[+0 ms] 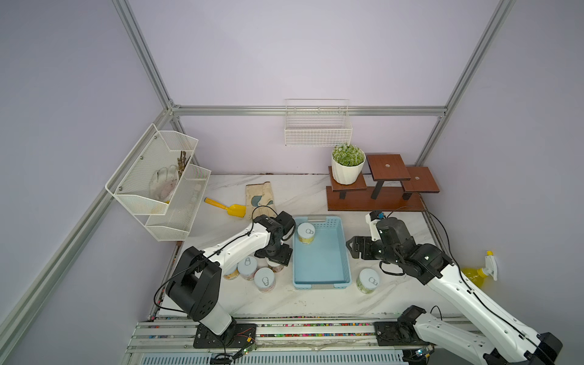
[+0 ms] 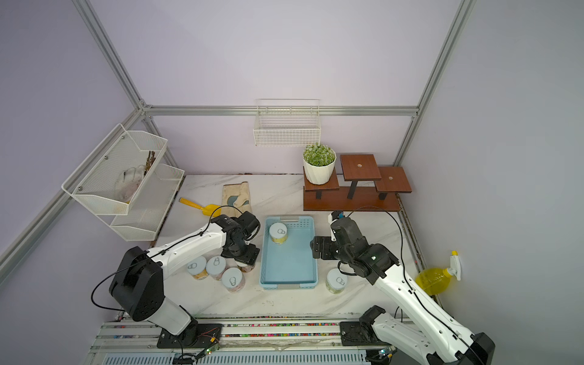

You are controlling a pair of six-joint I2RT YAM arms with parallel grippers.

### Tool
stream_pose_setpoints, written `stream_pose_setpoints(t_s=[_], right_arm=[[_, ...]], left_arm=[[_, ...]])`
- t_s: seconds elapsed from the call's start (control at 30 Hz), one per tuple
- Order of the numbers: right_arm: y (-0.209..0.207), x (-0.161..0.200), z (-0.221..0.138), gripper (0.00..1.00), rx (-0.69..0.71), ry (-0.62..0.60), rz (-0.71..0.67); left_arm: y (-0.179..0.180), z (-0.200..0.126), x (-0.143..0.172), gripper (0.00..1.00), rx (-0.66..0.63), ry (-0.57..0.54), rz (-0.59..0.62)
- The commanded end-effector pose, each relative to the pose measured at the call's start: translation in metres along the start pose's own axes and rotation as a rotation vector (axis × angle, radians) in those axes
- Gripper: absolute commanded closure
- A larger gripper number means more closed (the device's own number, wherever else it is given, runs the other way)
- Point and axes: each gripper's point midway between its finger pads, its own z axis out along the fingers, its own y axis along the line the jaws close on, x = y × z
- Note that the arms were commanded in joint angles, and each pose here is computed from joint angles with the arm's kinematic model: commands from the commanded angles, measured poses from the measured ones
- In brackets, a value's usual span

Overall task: Put the canned food in the basket
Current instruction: Pick up the canned food from the center of the board.

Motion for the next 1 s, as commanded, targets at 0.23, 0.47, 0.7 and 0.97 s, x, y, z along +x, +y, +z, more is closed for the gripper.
stream_pose_setpoints(t_s=[0.23,0.47,0.7,0.97], right_arm=[[0.004,0.002,0.006,0.09,-0.027,0.01,0.011],[0.004,0.002,0.007,0.1,-0.024,0.013,0.01],[0.003,0.001,0.006,0.1,-0.02,0.01,0.009],[-0.001,0.0,0.006,0.1,0.003,0.003,0.016]], left_arm=[[-0.003,0.008,-0.004,0.22,0.006,-0.014,-0.012],[-0.004,0.012,-0.007,0.22,0.0,-0.013,-0.007],[-0.003,0.013,-0.007,0.28,-0.004,-0.014,-0.002],[0.002,0.001,-0.006,0.32,-0.014,-0.039,0.0]])
